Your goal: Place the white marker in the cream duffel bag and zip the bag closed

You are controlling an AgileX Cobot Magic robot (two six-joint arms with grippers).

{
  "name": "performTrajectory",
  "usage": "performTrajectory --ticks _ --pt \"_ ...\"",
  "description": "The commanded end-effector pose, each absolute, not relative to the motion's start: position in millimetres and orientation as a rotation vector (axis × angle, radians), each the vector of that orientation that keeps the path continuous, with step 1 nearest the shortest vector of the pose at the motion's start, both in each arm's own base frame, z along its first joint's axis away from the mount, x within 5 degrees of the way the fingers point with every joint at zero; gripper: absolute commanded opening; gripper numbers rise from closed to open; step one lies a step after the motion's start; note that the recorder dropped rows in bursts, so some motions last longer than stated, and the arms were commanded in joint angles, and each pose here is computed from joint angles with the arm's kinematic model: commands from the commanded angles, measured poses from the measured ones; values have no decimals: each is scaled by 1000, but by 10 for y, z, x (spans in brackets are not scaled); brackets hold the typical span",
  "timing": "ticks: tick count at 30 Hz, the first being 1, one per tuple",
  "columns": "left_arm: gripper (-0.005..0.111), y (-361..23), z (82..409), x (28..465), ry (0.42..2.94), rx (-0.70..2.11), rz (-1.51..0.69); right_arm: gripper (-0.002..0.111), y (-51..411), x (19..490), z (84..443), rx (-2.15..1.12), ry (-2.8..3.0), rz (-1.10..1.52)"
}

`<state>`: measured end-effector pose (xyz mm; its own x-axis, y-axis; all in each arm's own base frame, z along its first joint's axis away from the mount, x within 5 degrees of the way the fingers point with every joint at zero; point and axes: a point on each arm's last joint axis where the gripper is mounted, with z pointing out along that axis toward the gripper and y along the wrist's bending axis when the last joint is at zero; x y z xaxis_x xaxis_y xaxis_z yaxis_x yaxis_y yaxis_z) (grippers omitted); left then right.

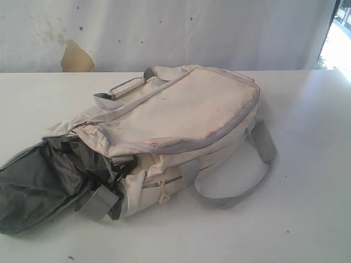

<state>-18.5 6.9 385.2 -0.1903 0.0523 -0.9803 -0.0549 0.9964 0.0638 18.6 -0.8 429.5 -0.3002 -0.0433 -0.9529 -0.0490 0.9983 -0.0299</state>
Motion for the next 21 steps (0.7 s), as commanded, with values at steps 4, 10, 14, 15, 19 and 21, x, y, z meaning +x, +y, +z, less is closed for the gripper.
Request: performTrajectory --ticks 4,10,14,15,19,21 --pt "0 100 3625 -511 1655 -10 130 0 -48 -316 4230 -88 1756 -34" --pt "0 102 3648 -506 1628 -4 140 0 -80 -615 3870 -103 1688 -74" --pt "0 91 3725 -504 1543 2 131 0 -131 -679 3728 -88 1658 -144" --pt "0 88 3742 -505 1524 4 129 0 -147 -681 3719 -83 1669 -164" --pt "0 65 3797 -447 1411 6 97 0 -134 -564 3699 -91 1616 -166" --pt "0 60 3778 -397 1387 -2 81 0 -126 -515 3692 -88 1589 -158"
